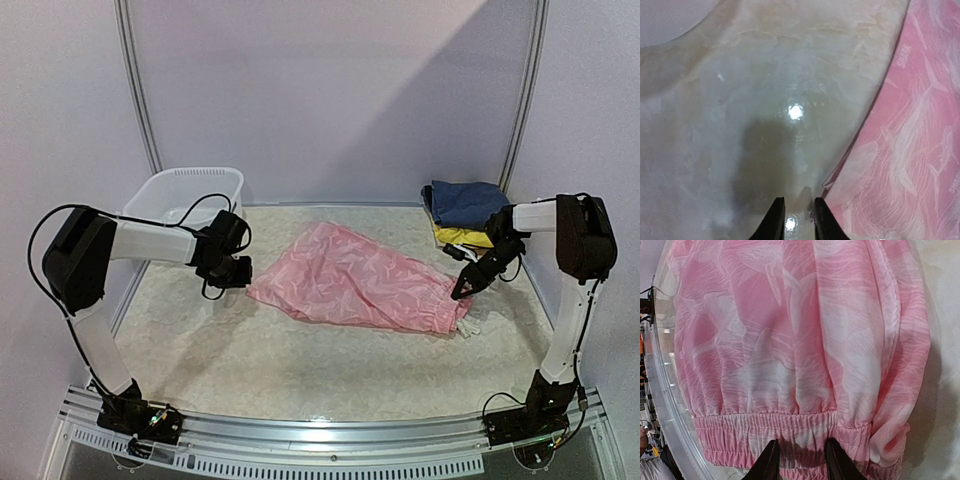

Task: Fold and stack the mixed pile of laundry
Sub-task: Smooth out the rectangle-folded shorts at the center of the board.

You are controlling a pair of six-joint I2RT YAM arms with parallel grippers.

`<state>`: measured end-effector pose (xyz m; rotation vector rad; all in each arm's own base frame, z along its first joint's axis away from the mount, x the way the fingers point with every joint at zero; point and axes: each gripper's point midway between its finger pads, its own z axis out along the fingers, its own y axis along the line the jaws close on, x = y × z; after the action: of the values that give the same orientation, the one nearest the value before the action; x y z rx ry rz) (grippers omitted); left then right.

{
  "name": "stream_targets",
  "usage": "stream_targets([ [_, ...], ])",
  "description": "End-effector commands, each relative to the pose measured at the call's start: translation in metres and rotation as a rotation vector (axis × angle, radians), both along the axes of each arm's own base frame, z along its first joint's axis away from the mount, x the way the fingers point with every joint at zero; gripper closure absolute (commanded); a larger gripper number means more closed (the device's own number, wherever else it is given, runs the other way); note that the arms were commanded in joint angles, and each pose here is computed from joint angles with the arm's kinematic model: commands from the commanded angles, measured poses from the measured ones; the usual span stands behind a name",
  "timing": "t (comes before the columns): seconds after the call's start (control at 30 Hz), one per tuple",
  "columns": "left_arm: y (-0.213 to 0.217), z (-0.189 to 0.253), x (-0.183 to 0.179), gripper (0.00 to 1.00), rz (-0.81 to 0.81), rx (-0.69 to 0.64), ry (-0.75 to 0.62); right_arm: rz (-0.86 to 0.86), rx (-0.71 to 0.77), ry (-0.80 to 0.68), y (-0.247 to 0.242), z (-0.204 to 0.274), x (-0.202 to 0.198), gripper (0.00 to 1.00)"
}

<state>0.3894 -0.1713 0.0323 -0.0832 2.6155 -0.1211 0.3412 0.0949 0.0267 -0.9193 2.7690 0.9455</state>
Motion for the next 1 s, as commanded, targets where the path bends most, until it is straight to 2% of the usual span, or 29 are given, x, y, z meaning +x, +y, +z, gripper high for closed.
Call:
stream_targets([
  [0.0, 0.01, 0.018, 0.011, 0.72, 0.026, 0.054, -0.059, 0.013, -0.053, 0.035, -0.006, -0.014, -0.004, 0.69],
  [0.17, -0.028, 0.07, 0.016, 0.64, -0.085, 0.098, -0.194, 0.015, 0.008, -0.053, 0.003, 0.041, 0.0, 0.67],
  [0.33, -0.111, 0.109, 0.013, 0.62, -0.318, 0.091, -0.305, -0.018, 0.015, -0.152, 0.003, 0.084, 0.004, 0.53],
  [0.4, -0.148, 0.12, 0.01, 0.61, -0.397, 0.073, -0.347, -0.057, -0.001, -0.173, 0.001, 0.089, 0.005, 0.51],
  [0.53, -0.228, 0.125, -0.002, 0.6, -0.569, -0.025, -0.379, -0.162, -0.047, -0.246, -0.011, 0.091, 0.01, 0.49],
  [0.63, -0.286, 0.117, -0.023, 0.58, -0.712, -0.095, -0.395, -0.192, -0.065, -0.296, -0.014, 0.096, 0.01, 0.41],
  [0.73, -0.338, 0.105, -0.051, 0.53, -0.879, -0.11, -0.426, -0.185, -0.059, -0.263, -0.014, 0.092, 0.013, 0.35],
  [0.83, -0.373, 0.097, -0.074, 0.48, -0.987, -0.1, -0.468, -0.183, -0.038, -0.208, -0.015, 0.08, 0.021, 0.31],
  [0.97, -0.404, 0.091, -0.084, 0.44, -1.003, -0.16, -0.494, -0.164, -0.032, -0.149, -0.015, 0.058, 0.034, 0.27],
])
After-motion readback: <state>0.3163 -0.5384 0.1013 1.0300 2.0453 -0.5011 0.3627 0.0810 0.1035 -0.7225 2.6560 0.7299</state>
